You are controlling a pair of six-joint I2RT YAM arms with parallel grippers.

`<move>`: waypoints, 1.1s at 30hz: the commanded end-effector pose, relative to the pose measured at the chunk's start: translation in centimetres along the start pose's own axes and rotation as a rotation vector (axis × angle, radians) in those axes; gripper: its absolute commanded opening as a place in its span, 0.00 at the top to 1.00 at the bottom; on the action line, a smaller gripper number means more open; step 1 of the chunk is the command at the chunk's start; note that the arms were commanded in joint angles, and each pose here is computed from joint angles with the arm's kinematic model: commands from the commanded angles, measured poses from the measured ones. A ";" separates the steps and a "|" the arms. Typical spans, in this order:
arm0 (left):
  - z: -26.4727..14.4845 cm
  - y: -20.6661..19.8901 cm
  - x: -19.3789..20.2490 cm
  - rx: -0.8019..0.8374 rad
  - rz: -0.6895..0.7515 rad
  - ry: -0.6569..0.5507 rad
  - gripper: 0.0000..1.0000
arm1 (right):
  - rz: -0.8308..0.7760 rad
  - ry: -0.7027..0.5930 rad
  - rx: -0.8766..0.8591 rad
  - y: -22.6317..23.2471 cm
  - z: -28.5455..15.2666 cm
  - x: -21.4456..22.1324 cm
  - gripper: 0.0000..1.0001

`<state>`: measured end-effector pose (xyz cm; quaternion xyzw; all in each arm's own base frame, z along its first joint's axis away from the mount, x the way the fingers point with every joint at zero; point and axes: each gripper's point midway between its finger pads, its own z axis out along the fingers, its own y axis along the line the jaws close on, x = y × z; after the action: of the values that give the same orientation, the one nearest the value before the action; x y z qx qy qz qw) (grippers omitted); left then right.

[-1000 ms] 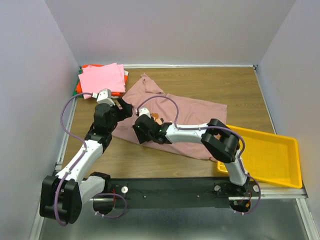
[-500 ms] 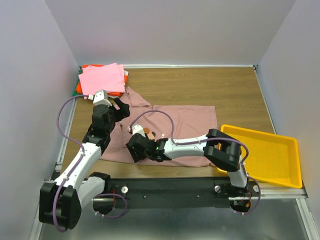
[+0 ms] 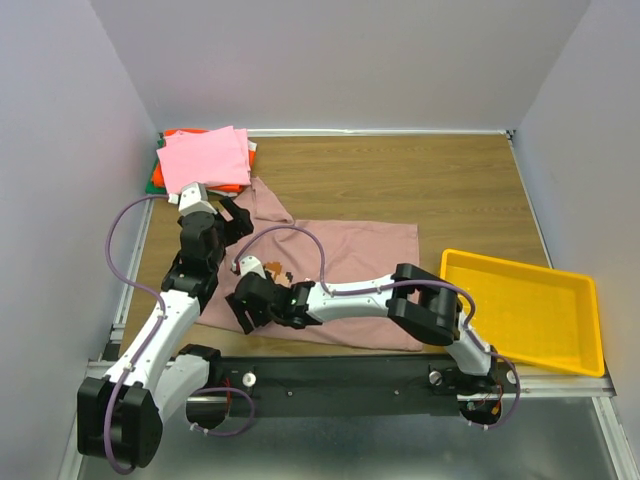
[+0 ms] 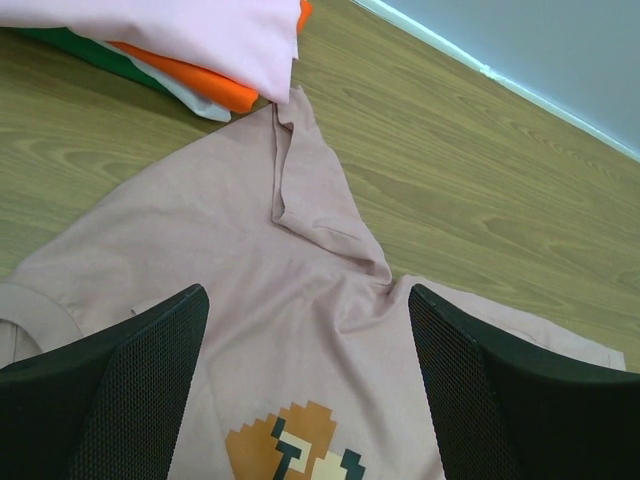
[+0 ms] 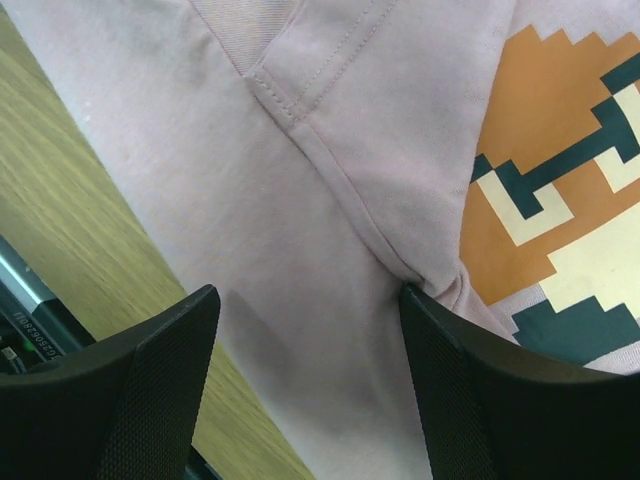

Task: Fold and stack the t-shirts
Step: Fold the tshirt

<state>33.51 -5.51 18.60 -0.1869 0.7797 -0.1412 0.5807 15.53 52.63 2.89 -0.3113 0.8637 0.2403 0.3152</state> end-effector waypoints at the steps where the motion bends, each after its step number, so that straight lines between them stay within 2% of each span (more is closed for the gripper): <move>1: -0.2 1.0 -0.9 -0.054 -0.005 -0.032 0.11 | -0.049 0.160 0.049 -1.6 0.8 5.6 0.18; 5: -0.1 2.1 0.1 -0.101 -0.001 -0.013 0.12 | -0.050 0.047 0.156 -4.0 -2.2 2.5 0.09; 7: -0.3 2.7 0.2 -0.133 -0.005 -0.017 0.13 | -0.050 0.034 0.208 -5.8 -3.7 2.9 0.07; 9: -0.9 3.5 0.3 -0.177 -0.023 -0.015 0.17 | -0.028 -0.032 0.259 -7.3 -6.0 1.2 0.05; 11: -1.7 5.2 0.1 -0.264 -0.056 -0.040 0.19 | 0.004 -0.039 0.328 -10.5 -7.2 1.7 0.04; 13: -2.9 6.1 -1.1 -0.313 -0.084 -0.108 0.21 | 0.043 -0.065 0.356 -12.4 -8.5 0.8 0.04; 15: -4.0 6.6 -1.2 -0.332 -0.117 -0.137 0.22 | 0.078 -0.052 0.424 -16.2 -8.9 1.1 0.04; 19: -4.5 6.8 -0.8 -0.362 -0.125 -0.131 0.23 | 0.141 -0.084 0.505 -21.4 -10.4 -0.7 0.04; 28: -3.4 5.8 3.1 -0.392 -0.022 0.099 0.24 | 0.318 -0.205 0.476 -28.7 -12.8 -6.2 0.03; 33: -4.8 5.3 3.6 -0.464 -0.052 0.166 0.27 | 0.380 -0.253 0.396 -29.9 -14.1 -8.7 0.03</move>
<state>28.59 -2.28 14.09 -0.2973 0.8277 -0.0011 0.4759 34.93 25.50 9.22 -0.0389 0.9049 0.0991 0.4121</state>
